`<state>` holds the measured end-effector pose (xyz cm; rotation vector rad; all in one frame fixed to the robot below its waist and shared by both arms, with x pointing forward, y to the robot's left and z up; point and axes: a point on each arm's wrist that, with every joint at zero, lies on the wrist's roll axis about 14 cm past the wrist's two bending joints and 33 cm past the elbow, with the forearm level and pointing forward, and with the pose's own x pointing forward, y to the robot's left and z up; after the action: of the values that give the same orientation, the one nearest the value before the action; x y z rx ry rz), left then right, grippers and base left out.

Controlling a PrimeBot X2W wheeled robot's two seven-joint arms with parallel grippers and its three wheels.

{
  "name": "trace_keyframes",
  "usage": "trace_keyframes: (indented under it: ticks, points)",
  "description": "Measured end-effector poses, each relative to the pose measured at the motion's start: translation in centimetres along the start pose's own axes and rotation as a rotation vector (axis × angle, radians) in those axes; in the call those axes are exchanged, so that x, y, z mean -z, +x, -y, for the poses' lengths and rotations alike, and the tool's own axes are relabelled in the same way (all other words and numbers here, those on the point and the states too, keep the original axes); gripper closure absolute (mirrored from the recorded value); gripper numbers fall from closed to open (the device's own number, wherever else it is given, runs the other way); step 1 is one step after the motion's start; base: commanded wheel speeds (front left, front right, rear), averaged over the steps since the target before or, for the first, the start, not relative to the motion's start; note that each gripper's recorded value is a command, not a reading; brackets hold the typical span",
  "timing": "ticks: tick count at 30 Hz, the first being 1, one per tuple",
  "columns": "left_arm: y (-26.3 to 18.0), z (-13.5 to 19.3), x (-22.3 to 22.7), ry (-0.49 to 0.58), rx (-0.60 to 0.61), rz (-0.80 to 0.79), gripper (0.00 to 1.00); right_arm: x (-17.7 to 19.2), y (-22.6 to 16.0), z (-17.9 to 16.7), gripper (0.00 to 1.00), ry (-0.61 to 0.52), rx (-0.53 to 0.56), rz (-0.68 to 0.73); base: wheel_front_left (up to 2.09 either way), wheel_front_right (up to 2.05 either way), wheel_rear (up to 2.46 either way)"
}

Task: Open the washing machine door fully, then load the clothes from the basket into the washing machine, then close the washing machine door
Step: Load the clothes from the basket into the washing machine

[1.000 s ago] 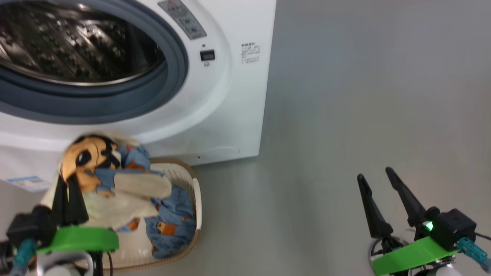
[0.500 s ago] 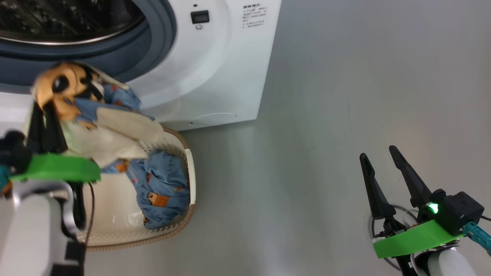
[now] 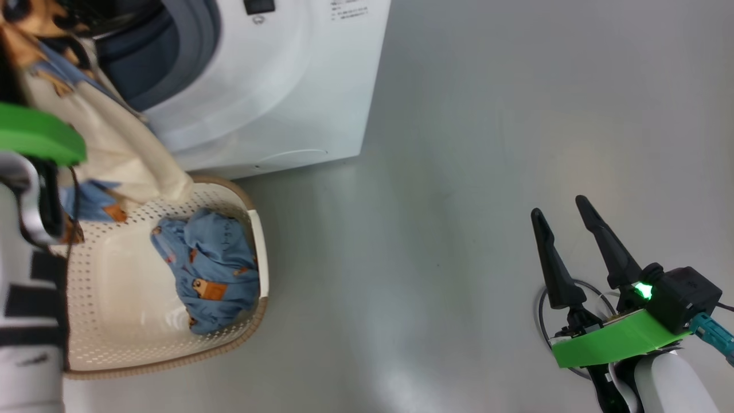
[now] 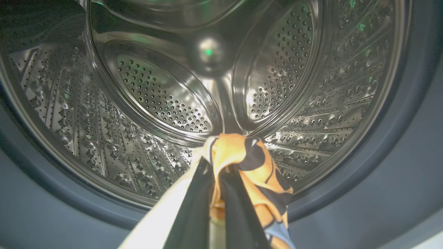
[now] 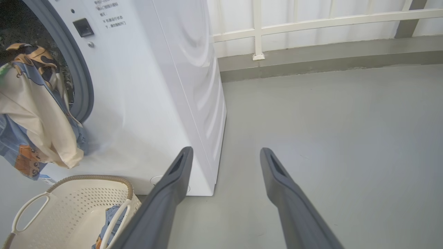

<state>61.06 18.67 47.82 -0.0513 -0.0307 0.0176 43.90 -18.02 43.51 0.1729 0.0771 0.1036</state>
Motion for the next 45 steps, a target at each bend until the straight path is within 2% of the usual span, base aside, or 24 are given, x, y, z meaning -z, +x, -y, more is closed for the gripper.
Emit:
trace_keyframes:
  ticks: [15,20,28,34,39,44,45]
  points:
    - [7.1,2.6,3.0,0.016,0.048,-0.073,1.0,3.5,0.2,2.1,0.0,0.001,0.057,-0.089,0.0,0.0,0.0]
    - [9.1,3.8,5.3,0.077,0.09,-0.12,1.0,4.9,0.7,2.8,0.0,0.001,0.076,-0.117,0.0,0.0,0.0]
    - [11.2,3.5,8.3,0.099,0.07,-0.125,1.0,8.1,0.8,3.2,0.0,0.011,0.087,-0.191,0.0,0.0,0.0]
    - [13.2,4.6,4.5,0.178,0.093,0.06,1.0,9.4,0.8,3.0,0.0,0.017,0.082,-0.219,0.0,0.0,0.0]
    - [13.4,5.8,0.6,0.19,0.111,0.208,1.0,9.4,1.2,3.1,0.0,0.015,0.081,-0.215,0.0,0.0,0.0]
    - [12.8,5.8,-0.1,0.181,0.113,0.238,1.0,9.4,1.1,3.1,0.0,0.016,0.082,-0.216,0.0,0.0,0.0]
    - [12.4,5.2,1.3,0.165,0.095,0.197,0.36,9.4,1.1,3.0,0.0,0.017,0.08,-0.217,0.0,0.0,0.0]
